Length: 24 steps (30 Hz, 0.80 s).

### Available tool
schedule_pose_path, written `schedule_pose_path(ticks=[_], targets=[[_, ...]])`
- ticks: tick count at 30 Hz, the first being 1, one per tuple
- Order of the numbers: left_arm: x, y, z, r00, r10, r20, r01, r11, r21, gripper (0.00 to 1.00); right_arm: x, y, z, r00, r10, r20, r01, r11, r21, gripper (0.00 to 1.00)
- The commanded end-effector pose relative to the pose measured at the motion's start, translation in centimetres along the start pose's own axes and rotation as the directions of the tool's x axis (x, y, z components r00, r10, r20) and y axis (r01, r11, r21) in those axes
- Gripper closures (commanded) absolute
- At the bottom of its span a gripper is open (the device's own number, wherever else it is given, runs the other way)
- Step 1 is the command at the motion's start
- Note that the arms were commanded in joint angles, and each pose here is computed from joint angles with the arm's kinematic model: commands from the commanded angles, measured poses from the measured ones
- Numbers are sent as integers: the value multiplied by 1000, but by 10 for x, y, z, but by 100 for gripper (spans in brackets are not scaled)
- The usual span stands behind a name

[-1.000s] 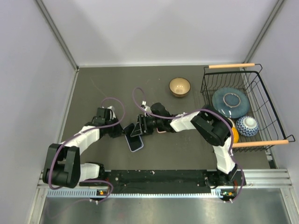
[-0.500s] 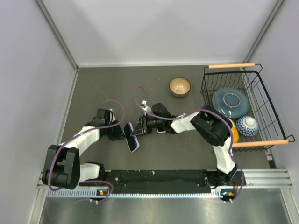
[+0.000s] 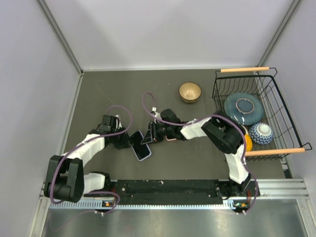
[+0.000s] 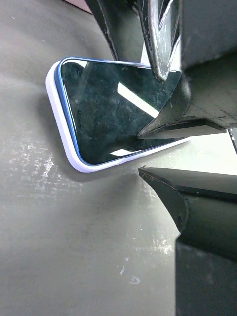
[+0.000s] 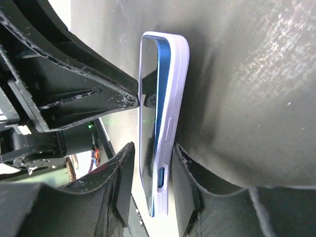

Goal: Put the phone into the phone case

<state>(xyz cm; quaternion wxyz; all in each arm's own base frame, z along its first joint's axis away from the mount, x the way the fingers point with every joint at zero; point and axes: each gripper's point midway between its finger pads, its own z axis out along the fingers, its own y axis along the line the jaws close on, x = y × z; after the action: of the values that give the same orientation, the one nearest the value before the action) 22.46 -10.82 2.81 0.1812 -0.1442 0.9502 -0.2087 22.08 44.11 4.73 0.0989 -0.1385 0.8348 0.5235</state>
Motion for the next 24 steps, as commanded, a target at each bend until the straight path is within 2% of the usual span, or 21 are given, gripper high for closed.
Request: schedule_pose_path(ticks=[1, 3, 6, 7, 8, 9, 11, 12, 16, 19, 24], targets=[[-14, -15, 2, 999, 27, 35, -29, 998, 61, 65, -7, 7, 8, 999, -51, 3, 52, 999, -6, 65], [-12, -17, 6, 999, 20, 33, -22, 996, 84, 64, -7, 6, 9, 999, -55, 4, 55, 998, -5, 70], [-10, -17, 10, 1000, 11, 25, -13, 996, 93, 64, -6, 8, 11, 999, -53, -8, 53, 998, -33, 83], [-9, -17, 10, 1000, 11, 23, -13, 995, 95, 64, -5, 9, 11, 999, -46, -11, 46, 998, -36, 92], [-10, -19, 9, 1000, 14, 26, -17, 995, 102, 64, -6, 8, 11, 999, -47, 0, 47, 998, -32, 97], [-10, -19, 7, 1000, 15, 23, -17, 995, 100, 64, -9, 12, 9, 998, -57, 15, 57, 998, -37, 100], [-16, -25, 0, 999, 34, 42, -39, 993, 112, 61, -8, 14, 4, 998, -64, 27, 66, 997, -44, 100], [-17, -28, -7, 998, 46, 53, -52, 991, 121, 52, -10, 20, -1, 997, -70, 37, 72, 996, -57, 100], [-28, -47, -32, 988, 94, 126, -117, 975, 191, 37, -20, 42, -26, 994, -82, 76, 89, 991, -102, 100], [-30, -68, -53, 978, 125, 167, -170, 942, 291, 31, -30, 50, -47, 990, -78, 118, 91, 990, -107, 100], [-14, -96, -74, 976, 140, 165, -202, 863, 464, 28, -45, 61, -81, 980, -68, 189, 89, 990, -107, 100]])
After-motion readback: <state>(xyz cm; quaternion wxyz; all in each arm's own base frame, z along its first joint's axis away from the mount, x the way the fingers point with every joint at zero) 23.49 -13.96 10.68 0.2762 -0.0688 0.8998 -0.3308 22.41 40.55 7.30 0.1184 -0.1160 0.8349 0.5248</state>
